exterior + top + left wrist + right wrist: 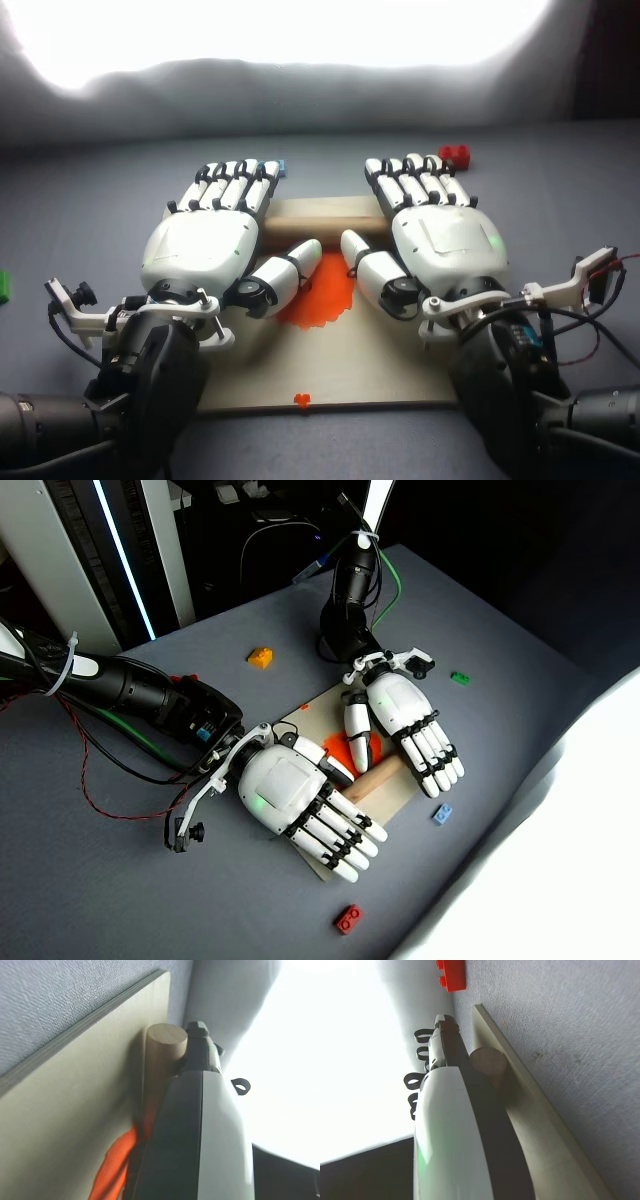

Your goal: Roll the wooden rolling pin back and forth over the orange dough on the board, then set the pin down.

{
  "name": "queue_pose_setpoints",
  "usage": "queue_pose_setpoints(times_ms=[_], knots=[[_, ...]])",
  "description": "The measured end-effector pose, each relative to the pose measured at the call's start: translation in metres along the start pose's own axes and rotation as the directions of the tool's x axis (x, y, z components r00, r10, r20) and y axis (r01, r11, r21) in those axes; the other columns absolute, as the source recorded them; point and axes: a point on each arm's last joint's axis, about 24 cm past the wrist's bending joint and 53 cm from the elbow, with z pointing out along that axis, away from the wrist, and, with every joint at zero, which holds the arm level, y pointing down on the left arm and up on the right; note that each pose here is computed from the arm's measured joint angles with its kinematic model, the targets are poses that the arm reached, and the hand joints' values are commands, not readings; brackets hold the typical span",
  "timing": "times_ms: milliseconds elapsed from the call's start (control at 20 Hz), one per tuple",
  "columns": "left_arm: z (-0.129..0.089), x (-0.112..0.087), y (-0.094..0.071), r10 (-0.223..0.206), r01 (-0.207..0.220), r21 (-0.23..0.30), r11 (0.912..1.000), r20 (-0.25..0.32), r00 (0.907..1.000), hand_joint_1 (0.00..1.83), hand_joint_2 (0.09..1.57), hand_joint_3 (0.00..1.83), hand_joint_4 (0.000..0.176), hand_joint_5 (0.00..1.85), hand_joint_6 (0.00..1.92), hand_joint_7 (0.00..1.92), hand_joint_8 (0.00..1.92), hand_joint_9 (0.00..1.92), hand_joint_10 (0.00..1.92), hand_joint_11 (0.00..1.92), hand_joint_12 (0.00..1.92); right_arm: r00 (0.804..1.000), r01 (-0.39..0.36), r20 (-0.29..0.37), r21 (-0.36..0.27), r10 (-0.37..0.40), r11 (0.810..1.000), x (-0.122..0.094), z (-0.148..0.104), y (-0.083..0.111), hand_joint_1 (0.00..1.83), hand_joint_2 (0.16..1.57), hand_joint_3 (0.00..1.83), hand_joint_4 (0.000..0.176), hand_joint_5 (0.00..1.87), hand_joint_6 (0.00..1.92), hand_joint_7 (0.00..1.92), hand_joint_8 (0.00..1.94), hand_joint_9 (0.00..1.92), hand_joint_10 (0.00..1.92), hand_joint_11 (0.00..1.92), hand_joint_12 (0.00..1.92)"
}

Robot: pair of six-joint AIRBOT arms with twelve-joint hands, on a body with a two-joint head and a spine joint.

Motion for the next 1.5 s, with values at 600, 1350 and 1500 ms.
queue_pose_setpoints(times_ms=[600, 1350, 1500], knots=[[0.0049, -0.0004, 0.0032, 0.010, -0.010, 0.001, 1.0000, -0.003, 0.9999, 0.00, 1.37, 0.00, 0.000, 0.00, 0.00, 0.00, 0.00, 0.00, 0.00, 0.00, 0.00, 1.000, 0.001, 0.003, 0.002, -0.001, 1.000, -0.0021, 0.0024, -0.0017, 0.00, 1.49, 0.00, 0.000, 0.07, 0.01, 0.05, 0.00, 0.00, 0.00, 0.00, 0.00], [0.0093, -0.0021, 0.0012, 0.005, -0.005, 0.003, 1.0000, 0.001, 1.0000, 0.00, 1.36, 0.00, 0.000, 0.22, 0.01, 0.31, 0.01, 0.29, 0.02, 0.00, 0.55, 1.000, 0.006, 0.009, 0.001, -0.006, 1.000, -0.0038, 0.0015, -0.0014, 0.00, 1.49, 0.00, 0.000, 0.27, 0.08, 0.35, 0.03, 0.22, 0.06, 0.00, 0.53], [0.0094, -0.0021, 0.0013, 0.006, -0.006, 0.003, 1.0000, 0.001, 1.0000, 0.00, 1.37, 0.00, 0.000, 0.24, 0.01, 0.33, 0.01, 0.30, 0.01, 0.00, 0.57, 1.000, 0.006, 0.010, -0.001, -0.006, 1.000, -0.0039, 0.0014, -0.0010, 0.00, 1.50, 0.00, 0.000, 0.28, 0.09, 0.35, 0.01, 0.22, 0.06, 0.00, 0.51]])
